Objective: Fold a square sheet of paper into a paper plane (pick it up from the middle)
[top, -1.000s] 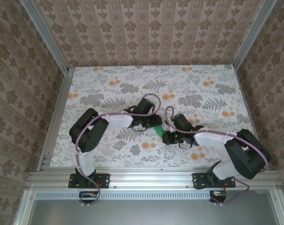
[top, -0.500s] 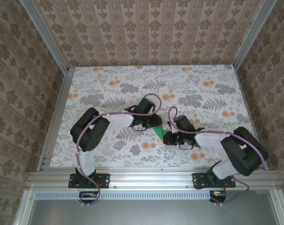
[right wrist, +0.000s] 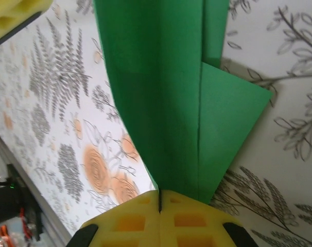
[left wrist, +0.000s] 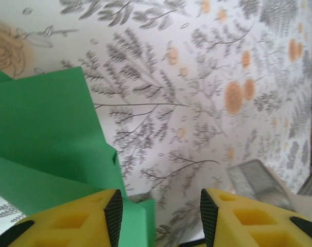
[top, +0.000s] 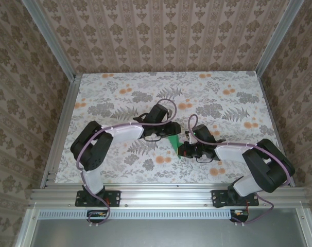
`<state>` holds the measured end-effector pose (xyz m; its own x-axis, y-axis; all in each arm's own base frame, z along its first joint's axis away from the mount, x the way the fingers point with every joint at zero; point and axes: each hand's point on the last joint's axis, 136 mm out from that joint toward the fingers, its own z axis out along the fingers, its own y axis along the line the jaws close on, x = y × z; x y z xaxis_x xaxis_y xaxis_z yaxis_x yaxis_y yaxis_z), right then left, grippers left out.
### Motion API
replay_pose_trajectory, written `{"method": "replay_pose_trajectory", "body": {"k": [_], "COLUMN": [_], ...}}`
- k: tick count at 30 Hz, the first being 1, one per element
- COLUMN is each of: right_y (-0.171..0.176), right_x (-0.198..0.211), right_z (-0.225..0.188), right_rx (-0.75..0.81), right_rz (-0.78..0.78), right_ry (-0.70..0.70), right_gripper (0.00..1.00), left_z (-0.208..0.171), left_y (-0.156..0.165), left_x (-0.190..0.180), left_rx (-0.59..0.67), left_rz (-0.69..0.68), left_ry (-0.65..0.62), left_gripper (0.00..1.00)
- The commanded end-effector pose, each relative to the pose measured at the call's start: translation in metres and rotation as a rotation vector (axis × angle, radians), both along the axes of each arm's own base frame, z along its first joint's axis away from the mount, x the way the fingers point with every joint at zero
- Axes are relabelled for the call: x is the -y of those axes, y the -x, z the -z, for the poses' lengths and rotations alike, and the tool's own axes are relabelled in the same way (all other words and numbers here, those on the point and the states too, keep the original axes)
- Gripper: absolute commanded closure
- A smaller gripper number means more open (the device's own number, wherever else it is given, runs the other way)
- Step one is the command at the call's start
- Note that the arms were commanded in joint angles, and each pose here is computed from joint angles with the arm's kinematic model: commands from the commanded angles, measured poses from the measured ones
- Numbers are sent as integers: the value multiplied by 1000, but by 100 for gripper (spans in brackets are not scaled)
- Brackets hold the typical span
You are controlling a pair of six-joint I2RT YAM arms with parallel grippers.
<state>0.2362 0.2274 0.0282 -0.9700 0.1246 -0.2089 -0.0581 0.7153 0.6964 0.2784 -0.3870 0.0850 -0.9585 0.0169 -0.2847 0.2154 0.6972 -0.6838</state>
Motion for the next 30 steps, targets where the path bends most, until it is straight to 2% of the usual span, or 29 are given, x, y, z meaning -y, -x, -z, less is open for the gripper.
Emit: {"method": "replay_pose_trajectory", "body": {"k": [1, 11, 22, 24, 28, 30], "right_y": [-3, -12, -10, -9, -11, -12], "right_x": [-4, -1, 2, 2, 9, 17], "right_z": [-2, -1, -2, -1, -5, -8], "right_rx": [-45, -84, -43, -41, 9, 56], "right_rz": [32, 88, 56, 50, 48, 47], "right_ry": [-68, -139, -113, -106, -56, 2], "right_gripper": [100, 100, 97, 93, 72, 65], "left_z": [-19, -4, 25, 27, 32, 33], "left_y": [8, 20, 1, 0, 2, 2], "left_x": [2, 7, 18, 19, 17, 17], "left_rx": [36, 37, 17, 8, -7, -13], "left_rz": [36, 74, 40, 35, 30, 30], "left_ry": [33, 15, -20, -19, -30, -31], "left_gripper": [51, 51, 54, 54, 55, 55]}}
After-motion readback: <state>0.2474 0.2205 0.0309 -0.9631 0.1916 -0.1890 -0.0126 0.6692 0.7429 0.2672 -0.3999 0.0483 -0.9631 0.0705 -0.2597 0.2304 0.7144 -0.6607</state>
